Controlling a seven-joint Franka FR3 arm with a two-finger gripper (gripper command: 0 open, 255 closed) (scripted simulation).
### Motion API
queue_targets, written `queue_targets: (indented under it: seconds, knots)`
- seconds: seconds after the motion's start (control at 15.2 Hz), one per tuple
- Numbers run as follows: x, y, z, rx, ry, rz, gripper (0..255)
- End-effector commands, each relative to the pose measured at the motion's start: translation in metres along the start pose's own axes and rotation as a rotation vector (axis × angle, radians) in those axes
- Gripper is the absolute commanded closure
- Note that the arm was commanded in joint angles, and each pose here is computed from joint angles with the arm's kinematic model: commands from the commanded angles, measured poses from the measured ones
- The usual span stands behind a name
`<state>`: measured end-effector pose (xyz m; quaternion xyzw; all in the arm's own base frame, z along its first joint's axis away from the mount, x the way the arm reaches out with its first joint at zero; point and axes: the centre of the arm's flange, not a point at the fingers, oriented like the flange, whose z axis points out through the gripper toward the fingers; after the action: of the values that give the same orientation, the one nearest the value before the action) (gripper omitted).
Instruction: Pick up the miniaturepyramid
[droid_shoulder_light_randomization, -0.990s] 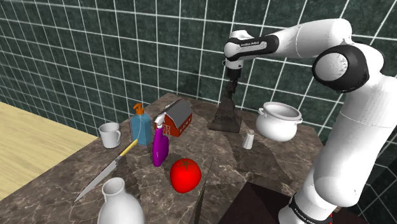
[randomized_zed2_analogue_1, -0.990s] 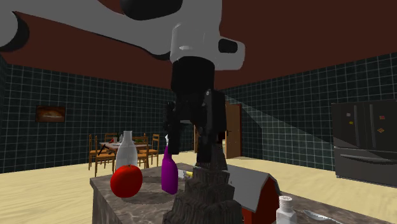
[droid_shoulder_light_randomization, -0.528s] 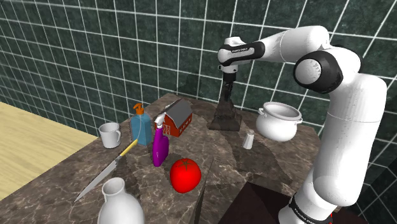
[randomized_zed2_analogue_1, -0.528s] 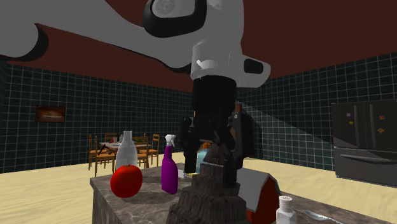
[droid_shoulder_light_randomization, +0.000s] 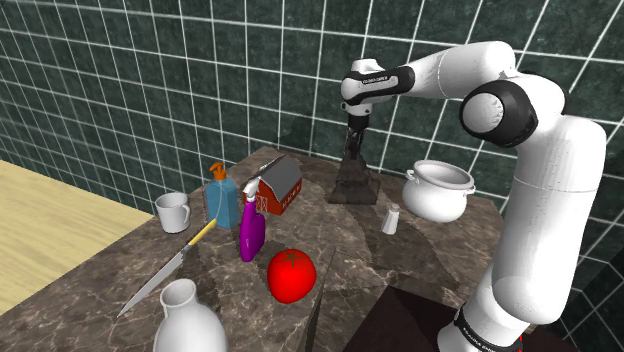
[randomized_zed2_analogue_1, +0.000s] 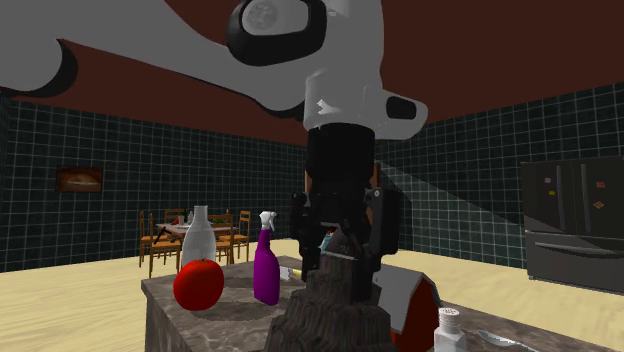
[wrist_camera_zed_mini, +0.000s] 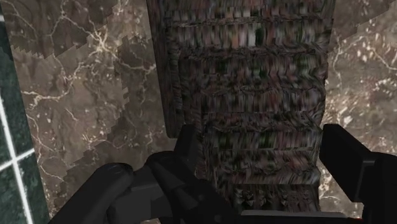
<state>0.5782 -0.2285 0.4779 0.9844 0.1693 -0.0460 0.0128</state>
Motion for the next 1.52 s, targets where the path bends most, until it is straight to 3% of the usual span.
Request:
queue_targets:
  seconds: [0.0, 0.4, 1.45]
  knots:
    - [0.001, 0.004, 0.018, 0.015, -0.029, 0.005, 255]
    - [-0.004, 0.002, 0.019, 0.015, -0.029, 0.005, 255]
    - [-0.011, 0.003, -0.06, 0.015, -0.029, 0.005, 255]
